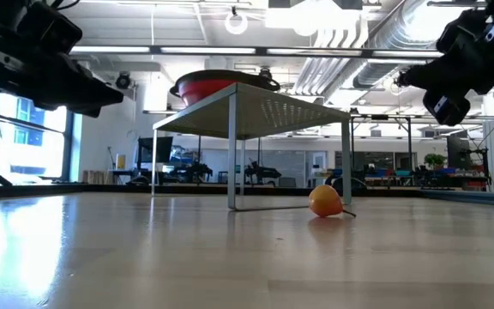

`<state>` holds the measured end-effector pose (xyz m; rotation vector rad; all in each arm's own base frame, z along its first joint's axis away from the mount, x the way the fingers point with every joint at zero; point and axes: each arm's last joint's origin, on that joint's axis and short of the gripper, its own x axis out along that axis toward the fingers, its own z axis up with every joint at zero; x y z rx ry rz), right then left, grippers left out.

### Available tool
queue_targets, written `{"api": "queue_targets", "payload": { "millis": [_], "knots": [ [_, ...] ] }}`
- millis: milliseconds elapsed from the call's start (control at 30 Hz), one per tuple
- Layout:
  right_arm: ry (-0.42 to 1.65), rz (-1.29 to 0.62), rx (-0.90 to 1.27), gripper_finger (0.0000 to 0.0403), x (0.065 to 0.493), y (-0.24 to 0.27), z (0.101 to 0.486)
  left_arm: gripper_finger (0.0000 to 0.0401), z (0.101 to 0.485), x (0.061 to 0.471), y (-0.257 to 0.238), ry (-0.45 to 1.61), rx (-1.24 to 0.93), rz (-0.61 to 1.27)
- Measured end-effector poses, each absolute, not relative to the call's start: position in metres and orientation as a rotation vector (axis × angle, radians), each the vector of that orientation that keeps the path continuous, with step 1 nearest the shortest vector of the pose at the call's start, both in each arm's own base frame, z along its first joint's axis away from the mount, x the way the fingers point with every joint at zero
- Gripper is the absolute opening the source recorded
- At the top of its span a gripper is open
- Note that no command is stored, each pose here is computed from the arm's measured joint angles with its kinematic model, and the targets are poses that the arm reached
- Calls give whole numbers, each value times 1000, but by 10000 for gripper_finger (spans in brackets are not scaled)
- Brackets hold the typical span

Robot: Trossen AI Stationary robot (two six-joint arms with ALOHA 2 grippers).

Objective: Pick & Place Fruit
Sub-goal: Put the orange pear into the red strainer on the shelf

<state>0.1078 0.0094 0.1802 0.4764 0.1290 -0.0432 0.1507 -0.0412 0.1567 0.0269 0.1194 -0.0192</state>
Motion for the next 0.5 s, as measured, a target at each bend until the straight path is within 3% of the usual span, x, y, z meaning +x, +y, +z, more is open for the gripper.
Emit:
{"api": "queue_targets", "payload": {
  "millis": [233,500],
  "knots": [
    [168,3,521,2,123,15,180,0,160,139,-30,157,36,11],
    [287,27,416,2,161,29,223,0,161,129,-27,177,-25,23]
  ]
}}
